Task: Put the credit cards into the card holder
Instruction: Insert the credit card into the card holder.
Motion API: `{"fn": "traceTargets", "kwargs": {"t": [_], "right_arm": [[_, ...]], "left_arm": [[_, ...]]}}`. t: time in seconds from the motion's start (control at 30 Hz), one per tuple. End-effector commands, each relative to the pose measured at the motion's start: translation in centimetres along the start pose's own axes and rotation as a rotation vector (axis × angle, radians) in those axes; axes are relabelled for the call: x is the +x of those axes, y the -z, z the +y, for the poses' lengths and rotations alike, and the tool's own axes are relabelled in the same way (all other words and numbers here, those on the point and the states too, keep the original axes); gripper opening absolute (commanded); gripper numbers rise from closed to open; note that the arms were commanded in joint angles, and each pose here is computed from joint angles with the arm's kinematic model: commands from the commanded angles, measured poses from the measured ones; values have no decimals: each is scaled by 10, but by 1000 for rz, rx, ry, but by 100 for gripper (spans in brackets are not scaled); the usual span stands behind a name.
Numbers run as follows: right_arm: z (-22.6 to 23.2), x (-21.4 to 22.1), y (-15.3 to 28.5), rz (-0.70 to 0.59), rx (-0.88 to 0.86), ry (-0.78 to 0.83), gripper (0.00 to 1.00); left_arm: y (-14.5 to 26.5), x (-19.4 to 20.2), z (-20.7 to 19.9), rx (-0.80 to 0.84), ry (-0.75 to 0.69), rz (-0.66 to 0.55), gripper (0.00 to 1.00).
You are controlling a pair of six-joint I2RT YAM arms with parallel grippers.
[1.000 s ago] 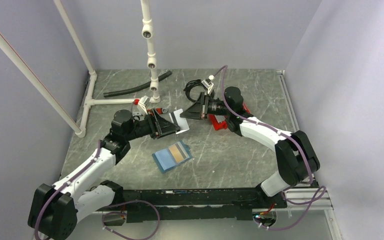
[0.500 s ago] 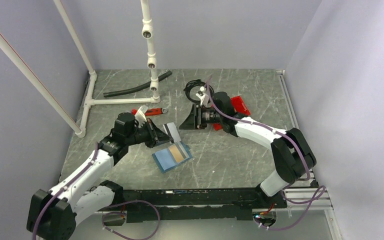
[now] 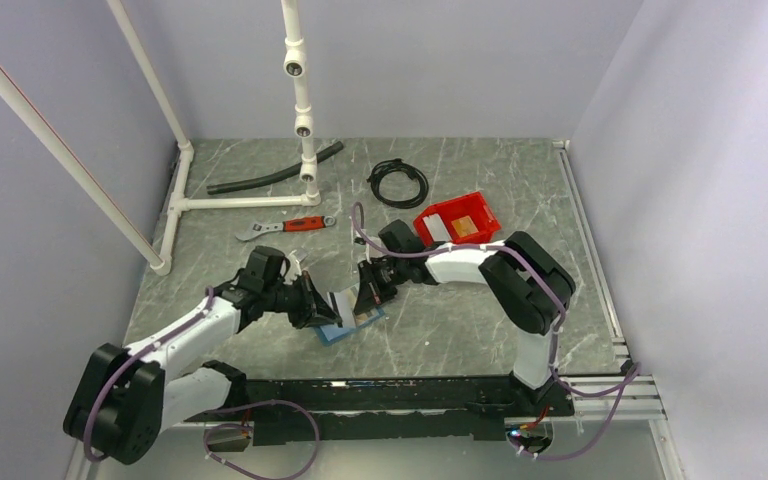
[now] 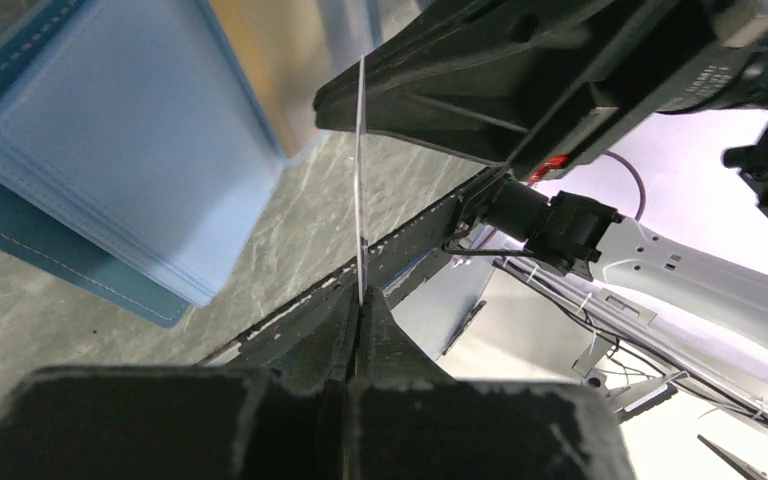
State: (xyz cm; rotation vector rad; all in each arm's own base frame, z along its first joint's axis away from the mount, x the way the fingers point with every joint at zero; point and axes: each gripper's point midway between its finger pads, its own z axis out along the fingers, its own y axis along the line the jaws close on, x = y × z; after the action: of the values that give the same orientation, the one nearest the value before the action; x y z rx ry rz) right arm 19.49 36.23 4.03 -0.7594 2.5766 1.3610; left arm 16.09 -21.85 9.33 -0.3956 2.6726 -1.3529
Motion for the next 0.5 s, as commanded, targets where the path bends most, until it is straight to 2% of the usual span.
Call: {"fn": "traceTargets", "kwargs": {"t": [0.0, 0.17, 0.47], "right_arm": [[-9, -20, 1, -70, 41, 61, 0], [-26, -12, -4, -66, 88, 20, 0], [-31, -3, -4, -58, 78, -2, 0]], "left_arm": [[-10, 2, 13, -7, 19, 32, 0], [-21, 0, 27, -22, 36, 37, 0], [-24, 2, 40, -47, 54, 31, 0]]}}
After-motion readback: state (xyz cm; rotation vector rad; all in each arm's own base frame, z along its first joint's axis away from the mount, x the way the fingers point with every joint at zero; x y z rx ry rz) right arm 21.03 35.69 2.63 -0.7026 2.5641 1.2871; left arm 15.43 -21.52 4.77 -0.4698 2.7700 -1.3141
